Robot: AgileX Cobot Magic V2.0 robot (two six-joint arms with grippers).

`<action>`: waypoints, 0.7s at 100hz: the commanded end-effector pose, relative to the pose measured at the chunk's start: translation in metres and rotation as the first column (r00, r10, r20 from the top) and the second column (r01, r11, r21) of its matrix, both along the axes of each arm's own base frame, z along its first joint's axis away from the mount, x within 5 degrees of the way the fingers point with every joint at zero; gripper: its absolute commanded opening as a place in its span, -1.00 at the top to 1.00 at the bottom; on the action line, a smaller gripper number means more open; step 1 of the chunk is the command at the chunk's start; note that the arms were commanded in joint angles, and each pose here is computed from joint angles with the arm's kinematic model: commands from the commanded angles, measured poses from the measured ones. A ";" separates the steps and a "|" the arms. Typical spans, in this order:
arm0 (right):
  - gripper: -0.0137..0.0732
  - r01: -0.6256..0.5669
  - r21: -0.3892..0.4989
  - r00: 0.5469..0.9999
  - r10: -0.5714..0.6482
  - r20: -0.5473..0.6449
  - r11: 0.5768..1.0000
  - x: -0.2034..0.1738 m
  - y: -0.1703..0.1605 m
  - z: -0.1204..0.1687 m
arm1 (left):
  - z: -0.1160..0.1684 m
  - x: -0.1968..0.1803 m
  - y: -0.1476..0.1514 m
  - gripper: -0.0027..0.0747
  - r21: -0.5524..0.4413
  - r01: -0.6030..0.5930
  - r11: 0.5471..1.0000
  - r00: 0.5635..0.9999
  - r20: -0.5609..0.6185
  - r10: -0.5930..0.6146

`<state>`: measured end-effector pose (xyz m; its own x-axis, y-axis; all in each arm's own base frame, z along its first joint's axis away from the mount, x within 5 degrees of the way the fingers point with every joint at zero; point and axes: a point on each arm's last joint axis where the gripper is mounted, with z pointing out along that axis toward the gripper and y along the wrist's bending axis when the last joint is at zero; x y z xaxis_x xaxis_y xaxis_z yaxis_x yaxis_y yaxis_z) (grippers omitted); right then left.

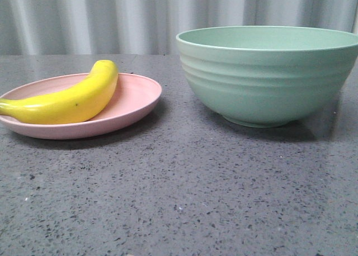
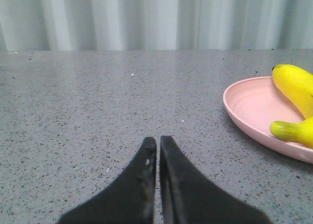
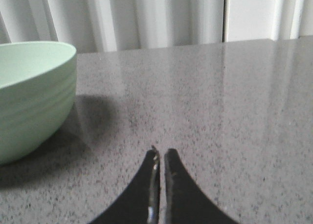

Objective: Transfer banana from pink plate to green bowl

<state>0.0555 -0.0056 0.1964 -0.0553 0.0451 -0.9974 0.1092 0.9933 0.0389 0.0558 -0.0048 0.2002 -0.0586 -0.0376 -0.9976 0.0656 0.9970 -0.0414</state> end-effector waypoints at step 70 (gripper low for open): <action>0.83 0.006 0.027 0.999 -0.005 -0.049 1.000 0.034 -0.004 0.080 | 0.083 0.035 0.002 0.43 -0.017 -0.038 0.999 0.995 0.090 0.039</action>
<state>0.0851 -0.0080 0.2573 -0.2095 0.0867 -0.9740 0.1088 0.9919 0.0648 0.0873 -0.0043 0.2646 -0.0610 -0.0411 -0.9973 0.0457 0.9980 -0.0439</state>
